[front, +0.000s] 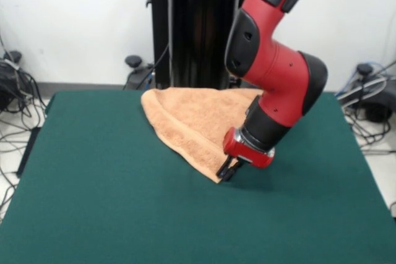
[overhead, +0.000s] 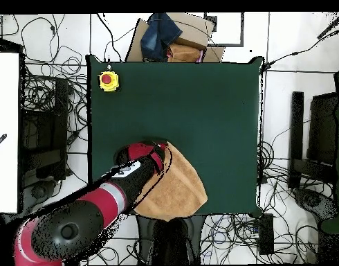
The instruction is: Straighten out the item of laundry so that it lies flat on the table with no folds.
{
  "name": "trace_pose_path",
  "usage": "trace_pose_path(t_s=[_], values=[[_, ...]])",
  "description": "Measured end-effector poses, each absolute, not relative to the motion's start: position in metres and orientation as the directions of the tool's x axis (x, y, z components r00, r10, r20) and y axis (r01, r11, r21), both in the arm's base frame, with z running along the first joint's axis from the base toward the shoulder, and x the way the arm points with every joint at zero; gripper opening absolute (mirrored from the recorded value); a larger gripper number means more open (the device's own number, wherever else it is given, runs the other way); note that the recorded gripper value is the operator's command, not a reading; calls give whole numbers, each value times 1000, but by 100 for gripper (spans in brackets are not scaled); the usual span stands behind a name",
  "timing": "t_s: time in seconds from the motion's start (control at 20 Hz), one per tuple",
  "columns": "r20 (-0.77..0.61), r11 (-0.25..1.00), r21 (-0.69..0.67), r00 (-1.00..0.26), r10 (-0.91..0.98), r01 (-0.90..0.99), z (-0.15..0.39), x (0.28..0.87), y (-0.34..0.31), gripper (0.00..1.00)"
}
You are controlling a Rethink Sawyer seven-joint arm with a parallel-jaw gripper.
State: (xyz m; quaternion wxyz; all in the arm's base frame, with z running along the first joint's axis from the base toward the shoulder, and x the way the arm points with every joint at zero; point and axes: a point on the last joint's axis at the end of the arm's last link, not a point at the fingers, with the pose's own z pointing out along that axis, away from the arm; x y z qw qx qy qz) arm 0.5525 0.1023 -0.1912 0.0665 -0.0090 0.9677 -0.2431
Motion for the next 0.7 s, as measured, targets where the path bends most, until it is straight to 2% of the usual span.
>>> trace_pose_path(t_s=[0.7], values=[[-9,877,-480,-1000,11,14,-192,575,102,0]])
